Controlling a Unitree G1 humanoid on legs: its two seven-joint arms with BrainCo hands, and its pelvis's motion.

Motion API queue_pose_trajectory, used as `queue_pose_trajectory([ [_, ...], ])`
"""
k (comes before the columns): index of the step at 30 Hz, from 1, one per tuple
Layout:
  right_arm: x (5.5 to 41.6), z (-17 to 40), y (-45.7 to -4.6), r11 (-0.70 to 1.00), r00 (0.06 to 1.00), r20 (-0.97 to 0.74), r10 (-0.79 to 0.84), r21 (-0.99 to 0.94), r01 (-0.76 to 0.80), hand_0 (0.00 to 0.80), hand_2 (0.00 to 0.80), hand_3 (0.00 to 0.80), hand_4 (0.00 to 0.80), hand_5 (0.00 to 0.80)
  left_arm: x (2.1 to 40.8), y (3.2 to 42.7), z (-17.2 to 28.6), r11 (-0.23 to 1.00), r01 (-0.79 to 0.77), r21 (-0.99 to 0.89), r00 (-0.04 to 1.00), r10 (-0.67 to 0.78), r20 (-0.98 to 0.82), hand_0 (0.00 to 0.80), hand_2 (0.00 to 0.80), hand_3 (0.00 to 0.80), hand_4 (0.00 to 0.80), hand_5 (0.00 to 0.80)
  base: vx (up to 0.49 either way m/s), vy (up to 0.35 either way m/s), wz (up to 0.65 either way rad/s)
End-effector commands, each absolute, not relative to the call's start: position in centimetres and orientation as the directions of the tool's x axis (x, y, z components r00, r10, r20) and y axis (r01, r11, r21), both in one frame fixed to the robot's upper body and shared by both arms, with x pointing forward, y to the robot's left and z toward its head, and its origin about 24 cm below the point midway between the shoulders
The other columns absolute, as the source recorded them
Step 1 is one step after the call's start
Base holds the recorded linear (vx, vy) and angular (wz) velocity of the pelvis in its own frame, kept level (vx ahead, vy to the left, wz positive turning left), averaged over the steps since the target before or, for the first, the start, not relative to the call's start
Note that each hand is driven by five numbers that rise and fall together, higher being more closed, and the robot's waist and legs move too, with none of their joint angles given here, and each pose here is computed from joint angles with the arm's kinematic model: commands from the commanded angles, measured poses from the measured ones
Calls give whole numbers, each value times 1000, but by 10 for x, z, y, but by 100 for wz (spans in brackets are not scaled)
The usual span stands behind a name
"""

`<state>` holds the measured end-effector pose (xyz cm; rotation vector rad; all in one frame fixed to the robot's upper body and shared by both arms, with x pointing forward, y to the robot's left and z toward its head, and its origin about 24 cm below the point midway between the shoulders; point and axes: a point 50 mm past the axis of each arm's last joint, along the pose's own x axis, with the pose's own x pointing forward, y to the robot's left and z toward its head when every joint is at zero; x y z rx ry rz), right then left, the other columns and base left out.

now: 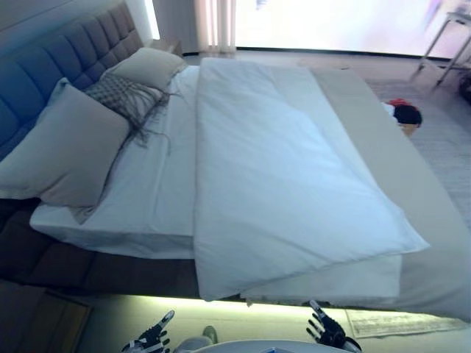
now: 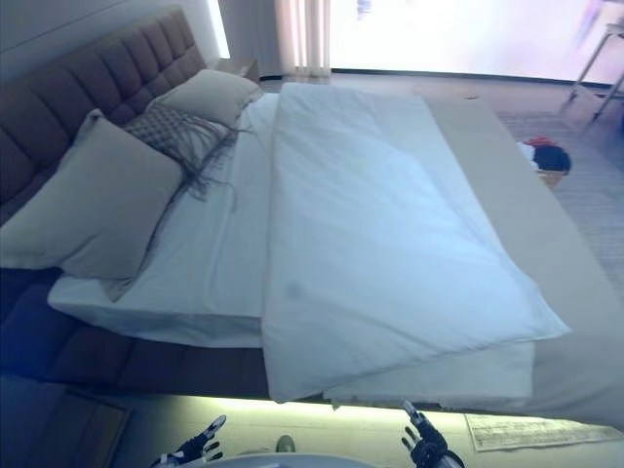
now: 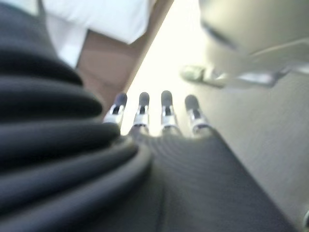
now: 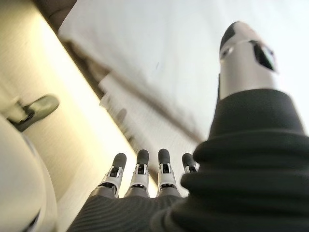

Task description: Make the bed neatly

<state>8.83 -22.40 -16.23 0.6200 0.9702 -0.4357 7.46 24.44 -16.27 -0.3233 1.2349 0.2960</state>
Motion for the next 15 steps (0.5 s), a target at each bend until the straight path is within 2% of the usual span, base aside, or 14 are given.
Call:
queue_pose_trajectory([
  [1, 115, -148, -251, 689, 601, -784, -155, 350, 635, 0, 0, 0, 0, 0, 89, 249, -159, 924, -375, -79, 332, 55, -942, 0, 0, 0, 0, 0, 77, -74, -6],
  [7, 143, -137, -259, 561, 647, -719, -252, 437, 704, 0, 0, 0, 0, 0, 102, 256, -154, 913, -398, -87, 371, 73, -926, 0, 0, 0, 0, 0, 44, -208, -5],
  [12, 130, -138, -269, 436, 557, -727, -402, 383, 815, 0, 0, 0, 0, 0, 79, 250, -161, 890, -450, -72, 316, 83, -945, 0, 0, 0, 0, 0, 169, -182, 51],
  [15, 117, -140, -276, 350, 501, -738, -452, 370, 860, 0, 0, 0, 0, 0, 63, 250, -164, 892, -449, -51, 275, 84, -958, 0, 0, 0, 0, 0, 194, -125, 12],
])
